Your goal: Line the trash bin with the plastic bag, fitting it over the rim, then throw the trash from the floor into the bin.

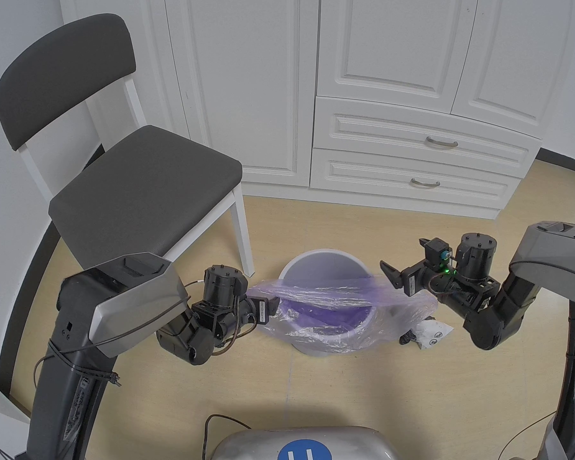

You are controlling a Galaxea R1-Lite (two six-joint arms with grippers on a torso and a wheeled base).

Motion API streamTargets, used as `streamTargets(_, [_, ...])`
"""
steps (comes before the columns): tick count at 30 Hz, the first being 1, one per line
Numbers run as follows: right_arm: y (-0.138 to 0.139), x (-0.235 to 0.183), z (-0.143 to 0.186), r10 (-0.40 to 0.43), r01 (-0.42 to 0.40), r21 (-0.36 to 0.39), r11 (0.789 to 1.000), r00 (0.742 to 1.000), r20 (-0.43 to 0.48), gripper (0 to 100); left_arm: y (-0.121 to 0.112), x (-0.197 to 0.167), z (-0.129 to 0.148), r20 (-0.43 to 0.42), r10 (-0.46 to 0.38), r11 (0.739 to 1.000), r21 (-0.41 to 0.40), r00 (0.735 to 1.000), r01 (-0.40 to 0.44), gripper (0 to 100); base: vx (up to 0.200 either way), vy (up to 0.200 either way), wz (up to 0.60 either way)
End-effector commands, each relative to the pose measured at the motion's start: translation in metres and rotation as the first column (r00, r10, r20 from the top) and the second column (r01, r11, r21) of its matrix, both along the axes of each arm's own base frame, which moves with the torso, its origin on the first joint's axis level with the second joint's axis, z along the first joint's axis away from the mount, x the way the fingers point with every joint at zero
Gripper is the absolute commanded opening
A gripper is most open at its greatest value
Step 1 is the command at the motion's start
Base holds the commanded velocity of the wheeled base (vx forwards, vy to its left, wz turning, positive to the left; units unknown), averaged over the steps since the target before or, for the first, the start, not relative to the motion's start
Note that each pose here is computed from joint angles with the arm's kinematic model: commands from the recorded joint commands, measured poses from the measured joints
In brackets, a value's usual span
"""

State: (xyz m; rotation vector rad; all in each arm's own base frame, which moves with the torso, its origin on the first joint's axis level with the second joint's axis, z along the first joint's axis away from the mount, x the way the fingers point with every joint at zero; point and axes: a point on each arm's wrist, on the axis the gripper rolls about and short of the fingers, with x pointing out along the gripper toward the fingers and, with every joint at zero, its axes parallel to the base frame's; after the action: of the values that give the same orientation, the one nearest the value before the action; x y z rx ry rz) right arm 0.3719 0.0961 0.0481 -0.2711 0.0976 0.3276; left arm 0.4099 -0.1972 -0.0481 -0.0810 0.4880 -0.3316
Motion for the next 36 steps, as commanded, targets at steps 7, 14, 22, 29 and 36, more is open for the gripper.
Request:
streamTargets(7, [0.036, -0.021, -0.044, 0.108, -0.097, -0.184, 0.978, 0.993, 0.053, 100, 0.017, -0.059, 0.021, 0.119, -0.345, 0.932, -0.073, 0.931, 0.355, 100, 0.0, 0.0, 0.0])
streamTargets(14, [0.045, -0.029, -0.058, 0.145, -0.137, -0.232, 0.963, 0.989, 0.02, 100, 0.009, -0.082, 0.043, 0.163, -0.419, 0.904, -0.015, 0.893, 0.427, 100, 0.0, 0.0, 0.0])
streamTargets(22, [0.047, -0.033, -0.065, 0.144, -0.138, -0.266, 0.954, 0.99, 0.003, 100, 0.014, -0.091, 0.077, 0.185, -0.394, 0.918, 0.036, 0.9, 0.395, 100, 0.0, 0.0, 0.0])
streamTargets(29, [0.054, -0.034, -0.08, 0.162, -0.163, -0.273, 0.948, 0.986, -0.027, 100, 0.014, -0.066, 0.053, 0.093, -0.296, 0.953, 0.095, 0.951, 0.287, 100, 0.0, 0.0, 0.0])
streamTargets(36, [0.062, -0.032, -0.095, 0.178, -0.184, -0.277, 0.943, 0.983, -0.047, 100, 0.013, -0.059, 0.053, 0.108, -0.279, 0.958, 0.094, 0.954, 0.27, 100, 0.0, 0.0, 0.0])
